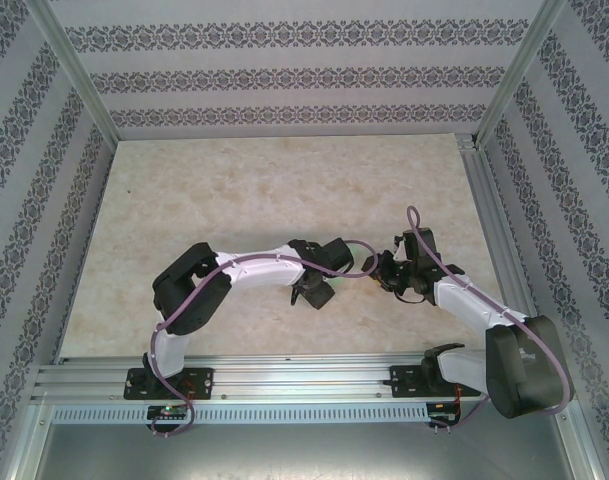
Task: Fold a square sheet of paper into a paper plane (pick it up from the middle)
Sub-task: Turn over the paper at the center of the table.
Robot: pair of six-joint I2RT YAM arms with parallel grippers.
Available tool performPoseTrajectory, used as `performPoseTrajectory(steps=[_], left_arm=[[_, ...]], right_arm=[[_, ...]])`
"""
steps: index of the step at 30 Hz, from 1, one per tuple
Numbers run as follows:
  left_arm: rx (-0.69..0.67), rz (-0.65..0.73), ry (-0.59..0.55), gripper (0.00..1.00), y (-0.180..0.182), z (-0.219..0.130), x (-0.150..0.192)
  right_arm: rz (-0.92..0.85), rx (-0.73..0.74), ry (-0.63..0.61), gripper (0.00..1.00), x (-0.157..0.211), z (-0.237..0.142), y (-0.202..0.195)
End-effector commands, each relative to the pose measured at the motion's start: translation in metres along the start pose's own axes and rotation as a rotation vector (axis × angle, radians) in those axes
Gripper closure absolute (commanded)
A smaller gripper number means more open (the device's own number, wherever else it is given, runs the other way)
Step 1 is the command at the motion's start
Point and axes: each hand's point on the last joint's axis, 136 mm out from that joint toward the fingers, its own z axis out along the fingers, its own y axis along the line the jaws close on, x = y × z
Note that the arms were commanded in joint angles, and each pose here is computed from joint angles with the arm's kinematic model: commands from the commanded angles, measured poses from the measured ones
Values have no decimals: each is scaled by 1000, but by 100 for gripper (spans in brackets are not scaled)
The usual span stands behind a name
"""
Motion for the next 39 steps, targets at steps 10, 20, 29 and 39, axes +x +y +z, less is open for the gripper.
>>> performPoseTrajectory(steps=[10,20,29,39], left_arm=[[-74,4,-53,78,18,-3,-23],[-461,-50,-107,95,88,-42,-21],[-749,-10,50,99,121,-33,-1],[-770,137,112,96,73,1,6]], right_arm=[[-23,-14,-21,69,-9,-4,15],[-42,-12,-24,69,-15,-3,21],[-51,55,-82,69,-28,-8,13],[-18,59,-125,69,-31,-18,3]])
